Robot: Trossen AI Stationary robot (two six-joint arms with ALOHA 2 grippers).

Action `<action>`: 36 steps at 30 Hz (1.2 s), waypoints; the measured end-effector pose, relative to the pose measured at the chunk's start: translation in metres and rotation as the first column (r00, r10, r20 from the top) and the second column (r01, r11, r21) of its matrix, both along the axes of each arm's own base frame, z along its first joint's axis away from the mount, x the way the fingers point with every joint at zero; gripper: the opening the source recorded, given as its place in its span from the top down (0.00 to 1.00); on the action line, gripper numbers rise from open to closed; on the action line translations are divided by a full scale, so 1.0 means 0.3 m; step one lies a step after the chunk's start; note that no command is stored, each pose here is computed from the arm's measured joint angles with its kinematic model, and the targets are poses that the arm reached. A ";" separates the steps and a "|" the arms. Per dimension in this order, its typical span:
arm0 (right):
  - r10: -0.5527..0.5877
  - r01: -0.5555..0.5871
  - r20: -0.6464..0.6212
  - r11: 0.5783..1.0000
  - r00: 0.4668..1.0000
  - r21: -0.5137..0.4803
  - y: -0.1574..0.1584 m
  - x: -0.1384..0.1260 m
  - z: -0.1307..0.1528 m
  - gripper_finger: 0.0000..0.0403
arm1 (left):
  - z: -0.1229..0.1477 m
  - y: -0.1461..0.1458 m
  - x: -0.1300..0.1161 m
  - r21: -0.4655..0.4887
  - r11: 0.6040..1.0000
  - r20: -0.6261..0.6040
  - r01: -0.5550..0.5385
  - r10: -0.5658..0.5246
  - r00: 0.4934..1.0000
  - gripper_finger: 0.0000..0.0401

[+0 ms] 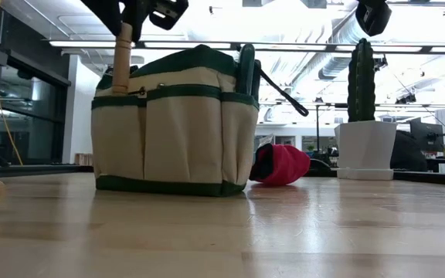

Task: Pick & Place Garden tools in Gardening bag
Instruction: Put the left light brown trowel into the gardening bag

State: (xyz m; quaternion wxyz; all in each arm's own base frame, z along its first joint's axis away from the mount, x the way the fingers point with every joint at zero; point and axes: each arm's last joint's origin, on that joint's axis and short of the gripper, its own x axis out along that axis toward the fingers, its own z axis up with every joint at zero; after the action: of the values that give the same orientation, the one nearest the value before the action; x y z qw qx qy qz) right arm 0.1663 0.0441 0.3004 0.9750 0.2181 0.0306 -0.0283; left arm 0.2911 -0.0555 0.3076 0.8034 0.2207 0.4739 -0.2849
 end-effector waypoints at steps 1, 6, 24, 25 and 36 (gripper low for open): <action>0.000 0.000 -0.001 1.000 1.000 0.000 0.000 0.000 0.000 0.65 | -0.001 0.003 -0.007 0.001 1.000 0.003 0.002 -0.002 1.000 0.84; 0.000 0.000 -0.007 1.000 1.000 -0.002 0.000 0.000 -0.002 0.65 | -0.017 0.007 -0.024 0.010 1.000 0.001 0.003 -0.003 1.000 0.82; 0.000 0.000 -0.008 1.000 1.000 -0.002 0.000 0.000 -0.003 0.65 | -0.011 0.015 -0.055 0.040 0.999 0.049 -0.023 0.021 0.999 0.71; 0.000 0.000 -0.007 1.000 1.000 -0.003 0.000 0.000 -0.003 0.65 | -0.008 0.016 -0.060 0.040 0.999 0.048 -0.026 0.024 0.999 0.68; 0.000 0.000 -0.008 1.000 1.000 -0.002 0.000 0.000 -0.003 0.65 | 0.046 0.026 -0.108 0.080 0.990 0.110 -0.116 0.107 0.988 0.45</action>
State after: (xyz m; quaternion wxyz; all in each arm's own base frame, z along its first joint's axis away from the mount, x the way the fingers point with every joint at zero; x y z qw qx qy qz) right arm 0.1663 0.0441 0.2996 0.9752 0.2169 0.0343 -0.0293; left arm 0.2589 -0.0478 0.3216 0.8317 0.2432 0.4542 -0.2068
